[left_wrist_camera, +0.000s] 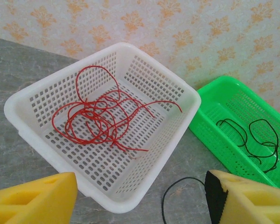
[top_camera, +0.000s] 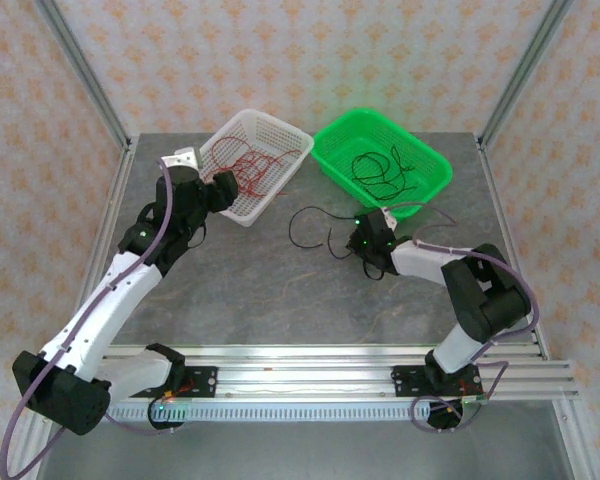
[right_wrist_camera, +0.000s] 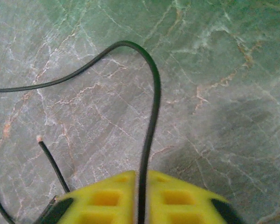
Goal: Untangle the cables
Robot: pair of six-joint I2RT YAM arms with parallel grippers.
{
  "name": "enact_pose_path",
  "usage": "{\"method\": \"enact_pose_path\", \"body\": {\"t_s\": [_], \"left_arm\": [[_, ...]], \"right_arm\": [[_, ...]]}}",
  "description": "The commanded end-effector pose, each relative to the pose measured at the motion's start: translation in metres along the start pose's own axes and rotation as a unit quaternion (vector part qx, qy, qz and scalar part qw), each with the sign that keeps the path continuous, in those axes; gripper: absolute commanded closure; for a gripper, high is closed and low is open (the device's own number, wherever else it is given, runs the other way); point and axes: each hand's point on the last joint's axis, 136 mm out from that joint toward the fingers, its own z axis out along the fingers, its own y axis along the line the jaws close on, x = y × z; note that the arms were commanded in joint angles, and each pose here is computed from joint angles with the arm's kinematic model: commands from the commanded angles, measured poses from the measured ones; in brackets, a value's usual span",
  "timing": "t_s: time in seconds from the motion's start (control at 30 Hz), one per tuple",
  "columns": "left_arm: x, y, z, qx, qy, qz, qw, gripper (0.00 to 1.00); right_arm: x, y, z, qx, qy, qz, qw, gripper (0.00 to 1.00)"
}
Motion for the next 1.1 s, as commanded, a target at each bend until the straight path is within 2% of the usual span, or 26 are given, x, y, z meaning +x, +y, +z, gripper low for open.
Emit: {"method": "enact_pose_path", "body": {"t_s": [0.0, 0.23, 0.47, 0.7, 0.83, 1.07], "left_arm": [[0.0, 0.005, -0.008, -0.01, -0.008, -0.012, 1.0, 0.28], [0.03, 0.006, -0.008, -0.005, 0.018, -0.007, 1.0, 0.3], [0.037, 0.008, -0.022, 0.015, 0.011, -0.013, 1.0, 0.3], [0.038, 0.009, -0.03, 0.021, 0.007, -0.02, 1.0, 0.3], [0.039, 0.011, -0.031, 0.021, 0.006, -0.022, 1.0, 0.3], [0.045, 0.015, -0.03, 0.019, 0.005, -0.019, 1.0, 0.3]], "right_arm": [[-0.018, 0.01, -0.005, -0.005, -0.029, -0.012, 0.999, 1.0], [-0.028, 0.032, -0.039, -0.052, -0.034, -0.053, 0.997, 1.0], [-0.055, 0.076, -0.105, -0.104, -0.053, -0.183, 0.976, 1.0], [-0.11, 0.099, -0.164, -0.067, -0.149, -0.294, 0.942, 1.0], [-0.147, 0.121, -0.205, -0.065, -0.218, -0.301, 0.926, 1.0], [-0.212, 0.147, -0.268, -0.028, -0.306, -0.273, 0.912, 1.0]]}}
